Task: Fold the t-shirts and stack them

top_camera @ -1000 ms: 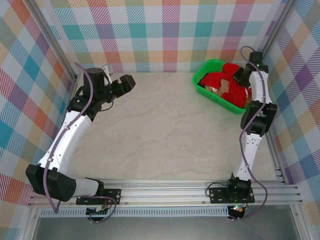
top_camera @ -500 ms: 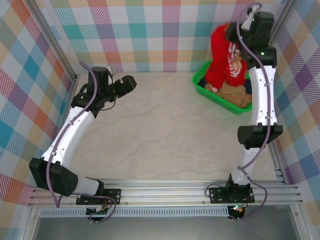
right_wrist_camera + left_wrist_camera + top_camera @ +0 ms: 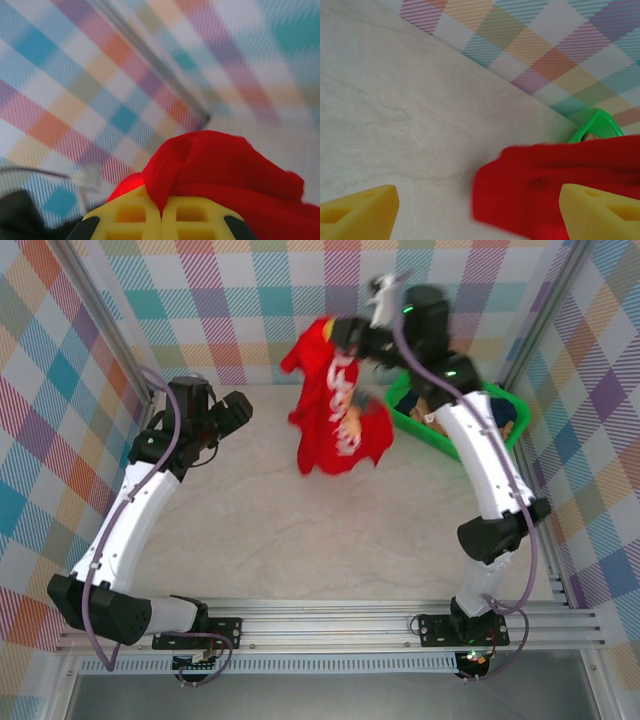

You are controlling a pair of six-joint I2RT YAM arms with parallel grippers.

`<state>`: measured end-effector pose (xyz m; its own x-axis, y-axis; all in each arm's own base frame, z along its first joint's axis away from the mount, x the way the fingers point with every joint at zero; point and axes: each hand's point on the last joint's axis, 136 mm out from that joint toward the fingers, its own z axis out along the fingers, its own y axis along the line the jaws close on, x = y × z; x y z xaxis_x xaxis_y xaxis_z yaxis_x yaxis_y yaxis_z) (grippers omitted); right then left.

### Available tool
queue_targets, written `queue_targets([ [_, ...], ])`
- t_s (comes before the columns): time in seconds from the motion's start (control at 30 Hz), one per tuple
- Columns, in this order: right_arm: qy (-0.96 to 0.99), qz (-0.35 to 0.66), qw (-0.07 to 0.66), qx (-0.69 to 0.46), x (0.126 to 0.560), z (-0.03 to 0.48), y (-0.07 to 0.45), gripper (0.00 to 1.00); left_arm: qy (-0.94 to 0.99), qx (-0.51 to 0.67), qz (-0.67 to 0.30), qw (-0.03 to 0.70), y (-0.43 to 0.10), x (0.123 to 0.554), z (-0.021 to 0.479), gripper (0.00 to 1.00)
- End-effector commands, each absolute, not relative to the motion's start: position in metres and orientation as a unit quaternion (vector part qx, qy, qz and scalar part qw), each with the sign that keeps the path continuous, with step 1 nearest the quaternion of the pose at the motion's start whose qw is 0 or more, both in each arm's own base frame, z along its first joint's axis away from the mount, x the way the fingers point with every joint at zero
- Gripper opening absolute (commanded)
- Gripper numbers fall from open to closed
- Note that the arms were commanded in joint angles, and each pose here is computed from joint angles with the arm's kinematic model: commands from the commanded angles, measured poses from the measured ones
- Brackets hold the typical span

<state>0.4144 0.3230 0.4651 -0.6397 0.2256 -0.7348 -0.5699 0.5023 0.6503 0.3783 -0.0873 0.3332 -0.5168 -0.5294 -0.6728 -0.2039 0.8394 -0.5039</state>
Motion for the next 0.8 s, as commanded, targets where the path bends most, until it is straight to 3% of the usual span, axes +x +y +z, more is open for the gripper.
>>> queue_targets([
  [0.0,0.834,0.466,0.281,-0.09,0.417,0.356,0.355,0.3,0.858,-0.24,-0.163,0.425,-0.078,0.361,0.323,0.83],
  [0.03,0.851,0.445,0.268,-0.081,0.418,0.331,0.351,0.45,0.863,-0.236,-0.172,0.413,-0.083,0.358,0.316,0.83],
  [0.07,0.868,0.414,0.268,-0.06,0.422,0.31,0.339,0.53,0.866,-0.232,-0.183,0.403,-0.087,0.357,0.31,0.83],
  [0.13,0.887,0.368,0.279,-0.018,0.429,0.278,0.303,0.59,0.878,-0.215,-0.218,0.368,-0.105,0.353,0.293,0.8],
  [0.3,0.918,0.31,0.221,0.108,0.456,0.196,0.206,0.57,0.912,-0.172,-0.246,0.28,-0.148,0.334,0.245,0.73],
  [0.5,0.931,0.286,0.182,0.134,0.499,0.142,0.187,0.51,0.914,-0.176,-0.246,0.269,-0.161,0.324,0.227,0.71],
  [0.77,0.922,0.245,0.19,0.233,0.54,0.108,0.147,0.47,0.915,-0.171,-0.248,0.268,-0.163,0.324,0.232,0.71],
])
